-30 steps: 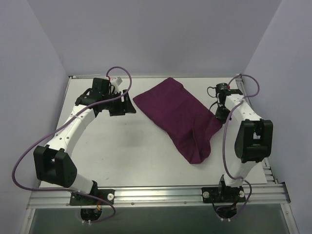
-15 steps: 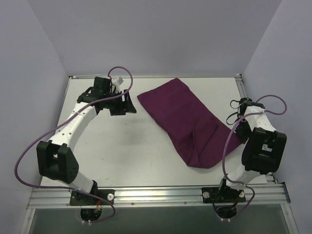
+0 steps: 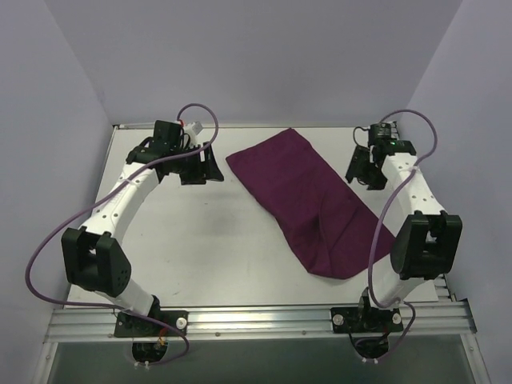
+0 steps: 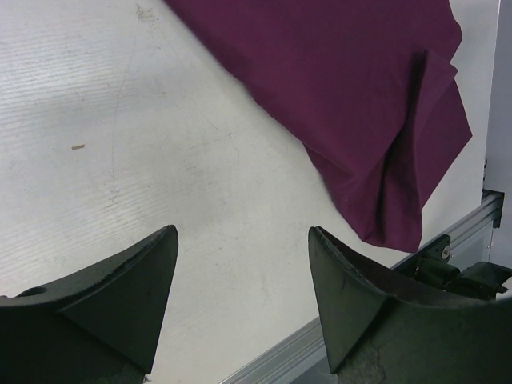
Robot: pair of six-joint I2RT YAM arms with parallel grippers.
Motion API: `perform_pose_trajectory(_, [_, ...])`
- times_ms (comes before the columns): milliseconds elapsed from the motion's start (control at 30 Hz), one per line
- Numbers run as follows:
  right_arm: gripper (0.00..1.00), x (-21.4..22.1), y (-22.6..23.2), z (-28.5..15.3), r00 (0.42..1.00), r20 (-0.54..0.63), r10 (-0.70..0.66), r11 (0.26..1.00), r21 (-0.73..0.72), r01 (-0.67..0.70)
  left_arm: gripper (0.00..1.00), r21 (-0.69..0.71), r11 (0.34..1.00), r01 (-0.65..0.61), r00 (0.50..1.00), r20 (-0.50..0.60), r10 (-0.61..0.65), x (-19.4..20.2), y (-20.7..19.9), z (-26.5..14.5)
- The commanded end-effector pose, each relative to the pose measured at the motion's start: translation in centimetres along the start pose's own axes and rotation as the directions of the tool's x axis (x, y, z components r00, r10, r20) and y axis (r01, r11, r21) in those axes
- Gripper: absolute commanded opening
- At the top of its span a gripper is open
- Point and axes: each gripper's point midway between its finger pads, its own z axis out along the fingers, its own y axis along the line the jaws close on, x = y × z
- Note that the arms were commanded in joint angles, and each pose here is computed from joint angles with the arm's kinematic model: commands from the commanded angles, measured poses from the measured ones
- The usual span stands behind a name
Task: Open and lay out the surgical kit
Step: Open the surgical kit at the center of the board.
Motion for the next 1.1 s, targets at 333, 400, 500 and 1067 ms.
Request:
perform_pose_trajectory(333, [0.52, 4.3, 11.2, -2.0, 0.998, -0.040, -0.053, 0.933, -0.359, 0.035, 0.73, 0.092, 0.968, -0.235, 0.971, -0.015, 0.237, -1.0, -8.0, 0.5])
perform_pose_trajectory(400, [0.51, 5.4, 12.4, -1.4, 0.993, -0.063, -0.101, 0.914, -0.400, 0.068, 0.71, 0.098, 0.980, -0.172, 0.984, -0.028, 0.176, -1.1, -8.6, 0.7])
perform_pose_trajectory(500, [0.49, 5.3, 12.8, -0.5, 0.992, -0.069, -0.101, 0.920, -0.386, 0.067, 0.67, 0.159, 0.979, -0.131, 0.989, -0.051, 0.141, -0.6, -10.0, 1.4])
perform_pose_trajectory(1067, [0.04, 7.9, -0.1, 1.5, 0.944, -0.196, 0.264, 0.951, -0.112, -0.289, 0.69, 0.295, 0.941, -0.165, 0.955, -0.192, 0.227, 3.0, -19.9, 13.4])
